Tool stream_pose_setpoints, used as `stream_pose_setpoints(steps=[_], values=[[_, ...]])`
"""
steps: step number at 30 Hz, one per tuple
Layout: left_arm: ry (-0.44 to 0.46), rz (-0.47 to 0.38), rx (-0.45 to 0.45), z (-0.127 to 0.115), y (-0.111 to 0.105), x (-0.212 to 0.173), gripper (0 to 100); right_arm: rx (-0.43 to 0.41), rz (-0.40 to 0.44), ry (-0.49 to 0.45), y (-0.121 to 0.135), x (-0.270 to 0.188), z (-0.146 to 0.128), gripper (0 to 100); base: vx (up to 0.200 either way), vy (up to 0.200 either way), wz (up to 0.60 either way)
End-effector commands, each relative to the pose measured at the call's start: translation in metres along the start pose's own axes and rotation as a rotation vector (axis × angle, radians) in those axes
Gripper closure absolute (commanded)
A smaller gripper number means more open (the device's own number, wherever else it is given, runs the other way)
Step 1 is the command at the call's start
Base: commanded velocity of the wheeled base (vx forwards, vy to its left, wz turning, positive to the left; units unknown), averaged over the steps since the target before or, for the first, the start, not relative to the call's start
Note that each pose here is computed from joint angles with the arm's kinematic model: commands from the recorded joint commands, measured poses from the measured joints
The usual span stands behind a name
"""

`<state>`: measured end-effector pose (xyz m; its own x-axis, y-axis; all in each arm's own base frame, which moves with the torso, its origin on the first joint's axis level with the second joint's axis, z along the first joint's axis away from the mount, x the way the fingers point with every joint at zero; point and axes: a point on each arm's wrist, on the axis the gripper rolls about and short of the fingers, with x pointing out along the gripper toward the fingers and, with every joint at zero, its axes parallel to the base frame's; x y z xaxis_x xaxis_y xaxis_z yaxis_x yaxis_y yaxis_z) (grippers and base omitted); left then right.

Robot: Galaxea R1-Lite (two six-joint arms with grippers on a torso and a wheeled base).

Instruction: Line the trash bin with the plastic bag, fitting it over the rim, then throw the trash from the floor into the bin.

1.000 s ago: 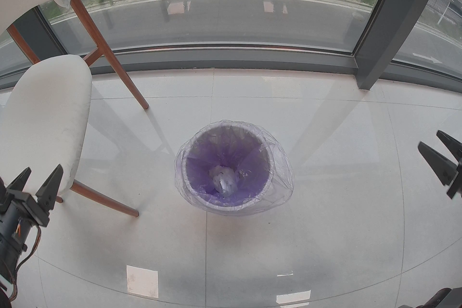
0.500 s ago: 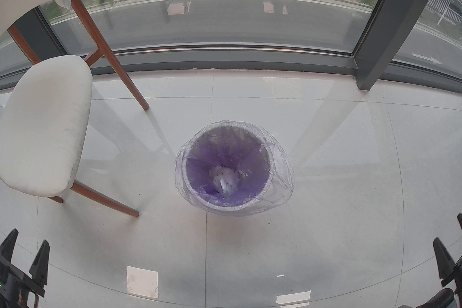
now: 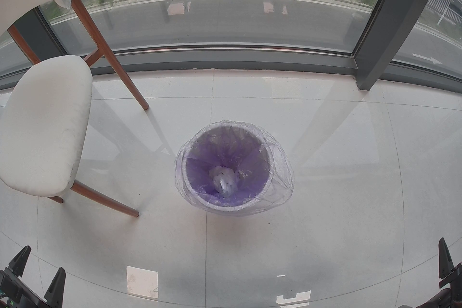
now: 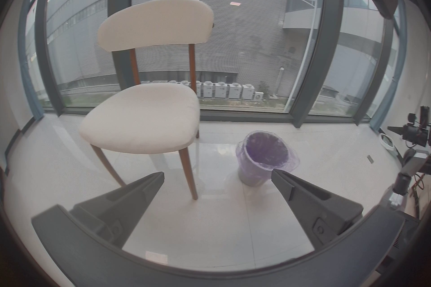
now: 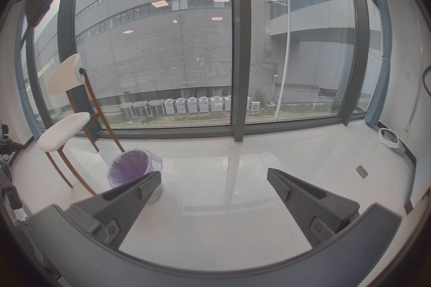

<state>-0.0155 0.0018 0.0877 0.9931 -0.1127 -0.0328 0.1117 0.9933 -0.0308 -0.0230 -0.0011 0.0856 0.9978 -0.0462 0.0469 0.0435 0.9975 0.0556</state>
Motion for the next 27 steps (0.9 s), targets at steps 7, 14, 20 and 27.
stream_pose_setpoints(steps=[7,14,20,27], values=[[0.024,-0.063,0.022,-0.0058,-0.0012,0.0010,0,-0.004,-0.016,0.017,-0.0006,-0.0011,-0.0049,0,0.000,0.000,0.00],[0.078,-0.003,0.043,-0.0114,0.0003,0.0007,0,0.006,-0.081,0.015,-0.0021,-0.0012,-0.0050,0,0.000,0.000,0.00],[0.076,-0.003,0.041,-0.0112,0.0003,0.0007,0,-0.041,0.079,0.017,0.0014,-0.0003,-0.0069,0,0.000,0.000,0.00],[0.076,0.016,0.040,-0.0113,0.0000,0.0007,0,-0.057,0.076,0.027,0.0013,-0.0003,-0.0080,0,0.000,0.000,0.00]])
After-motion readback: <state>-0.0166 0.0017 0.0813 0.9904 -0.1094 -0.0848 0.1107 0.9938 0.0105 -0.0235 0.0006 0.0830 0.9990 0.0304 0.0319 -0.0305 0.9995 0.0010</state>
